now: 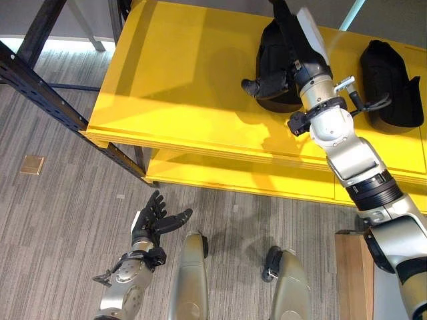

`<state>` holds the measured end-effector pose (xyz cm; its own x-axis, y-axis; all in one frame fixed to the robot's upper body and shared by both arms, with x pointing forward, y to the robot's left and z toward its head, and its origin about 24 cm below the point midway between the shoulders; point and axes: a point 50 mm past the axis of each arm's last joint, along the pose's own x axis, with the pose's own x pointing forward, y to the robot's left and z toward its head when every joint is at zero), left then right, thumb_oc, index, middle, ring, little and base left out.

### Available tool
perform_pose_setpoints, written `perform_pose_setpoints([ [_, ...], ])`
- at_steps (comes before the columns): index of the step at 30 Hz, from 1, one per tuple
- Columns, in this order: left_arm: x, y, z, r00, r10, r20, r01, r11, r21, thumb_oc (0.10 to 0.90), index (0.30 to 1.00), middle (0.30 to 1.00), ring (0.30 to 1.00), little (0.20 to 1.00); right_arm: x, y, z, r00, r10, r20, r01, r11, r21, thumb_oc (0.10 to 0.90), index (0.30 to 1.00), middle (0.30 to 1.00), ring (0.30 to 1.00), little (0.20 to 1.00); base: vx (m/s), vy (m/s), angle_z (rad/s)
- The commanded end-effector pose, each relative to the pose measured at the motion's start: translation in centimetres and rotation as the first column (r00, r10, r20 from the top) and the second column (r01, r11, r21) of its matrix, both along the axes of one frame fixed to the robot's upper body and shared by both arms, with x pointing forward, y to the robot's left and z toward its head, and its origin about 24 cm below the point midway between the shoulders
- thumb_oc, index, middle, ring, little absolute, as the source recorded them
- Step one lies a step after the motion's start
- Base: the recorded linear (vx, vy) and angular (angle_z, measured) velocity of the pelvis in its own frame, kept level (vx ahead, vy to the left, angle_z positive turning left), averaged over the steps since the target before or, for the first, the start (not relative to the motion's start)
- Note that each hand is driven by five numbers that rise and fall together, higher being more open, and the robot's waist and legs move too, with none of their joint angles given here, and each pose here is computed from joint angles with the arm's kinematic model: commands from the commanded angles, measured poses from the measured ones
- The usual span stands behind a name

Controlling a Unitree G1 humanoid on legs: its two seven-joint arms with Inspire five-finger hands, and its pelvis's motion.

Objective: Move parts from the plastic box to the shelf.

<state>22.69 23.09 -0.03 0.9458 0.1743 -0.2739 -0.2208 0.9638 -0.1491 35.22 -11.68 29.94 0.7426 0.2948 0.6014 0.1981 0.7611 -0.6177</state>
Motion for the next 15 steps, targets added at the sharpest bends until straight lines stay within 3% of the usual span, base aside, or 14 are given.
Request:
perform_pose_setpoints([
  [1,0.6,0.7,2.6,0.988,0.023,0.152,-0.024,1.000,0.007,0.900,1.000,1.000,1.000,1.000,-3.0,-0.8,5.7,0.950,-0.008,0.313,0.001,1.000,0.023,0.900,1.000,1.000,1.000,1.000,0.00,0.000,0.00],
  [10,0.4,0.7,2.4,0.989,0.035,0.147,-0.035,0.999,0.004,0.900,1.000,1.000,1.000,1.000,-4.3,-1.0,4.3,0.946,0.045,0.321,-0.064,0.997,0.049,0.900,1.000,1.000,1.000,1.000,0.00,0.000,0.00],
  [15,0.1,0.8,2.2,0.987,0.068,0.143,-0.067,0.998,-0.012,0.900,1.000,1.000,1.000,1.000,-5.8,-2.6,-0.1,0.965,0.104,0.242,-0.141,0.980,0.142,0.900,1.000,1.000,1.000,1.000,0.00,0.000,0.00],
])
